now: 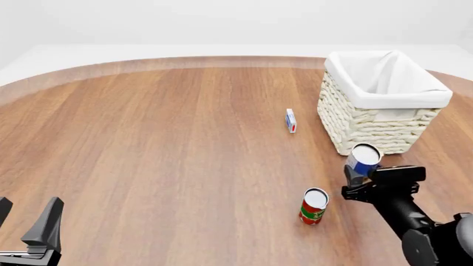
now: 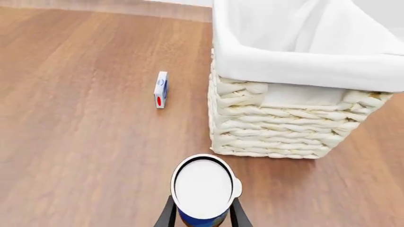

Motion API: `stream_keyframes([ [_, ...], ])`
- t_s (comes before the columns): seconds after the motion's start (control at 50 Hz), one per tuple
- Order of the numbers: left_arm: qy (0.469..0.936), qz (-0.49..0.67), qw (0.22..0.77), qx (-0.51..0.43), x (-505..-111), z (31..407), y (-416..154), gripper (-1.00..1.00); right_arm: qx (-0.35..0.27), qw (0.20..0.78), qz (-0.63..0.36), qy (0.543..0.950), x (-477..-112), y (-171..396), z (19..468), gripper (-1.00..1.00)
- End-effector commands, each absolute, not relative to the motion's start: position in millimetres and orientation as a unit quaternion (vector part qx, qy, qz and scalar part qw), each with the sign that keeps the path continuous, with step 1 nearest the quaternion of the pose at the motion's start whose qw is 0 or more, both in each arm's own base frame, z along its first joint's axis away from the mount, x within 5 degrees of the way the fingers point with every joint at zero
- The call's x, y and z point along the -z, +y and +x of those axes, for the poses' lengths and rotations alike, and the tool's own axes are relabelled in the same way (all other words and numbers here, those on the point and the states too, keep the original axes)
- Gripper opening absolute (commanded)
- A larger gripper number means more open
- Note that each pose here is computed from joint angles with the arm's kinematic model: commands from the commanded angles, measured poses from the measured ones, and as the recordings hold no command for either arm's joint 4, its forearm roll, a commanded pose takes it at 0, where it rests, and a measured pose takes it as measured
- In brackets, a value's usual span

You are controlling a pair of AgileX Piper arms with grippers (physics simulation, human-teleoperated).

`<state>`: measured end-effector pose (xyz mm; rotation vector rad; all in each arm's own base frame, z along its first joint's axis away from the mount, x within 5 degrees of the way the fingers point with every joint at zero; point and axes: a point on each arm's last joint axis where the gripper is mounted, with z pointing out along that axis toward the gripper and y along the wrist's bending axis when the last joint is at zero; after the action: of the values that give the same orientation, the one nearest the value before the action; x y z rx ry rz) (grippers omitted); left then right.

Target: Pick up the alphabet soup and the cream cheese box, and put them in the basket.

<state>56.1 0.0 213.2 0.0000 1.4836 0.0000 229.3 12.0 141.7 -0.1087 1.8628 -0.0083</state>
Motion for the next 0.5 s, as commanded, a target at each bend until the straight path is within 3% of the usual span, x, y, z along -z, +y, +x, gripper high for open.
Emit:
stream_keyframes([
  [0.02, 0.676, 0.000, 0.737, 0.000, -213, 56, 0, 1.00, -0.001, 0.611, -0.046, 0.791, -156, 13, 223, -1.00],
  [0.5, 0.676, 0.000, 0.737, 0.000, -213, 56, 0, 1.00, 0.010, 0.634, -0.061, 0.771, -196, 13, 212, -1.00],
])
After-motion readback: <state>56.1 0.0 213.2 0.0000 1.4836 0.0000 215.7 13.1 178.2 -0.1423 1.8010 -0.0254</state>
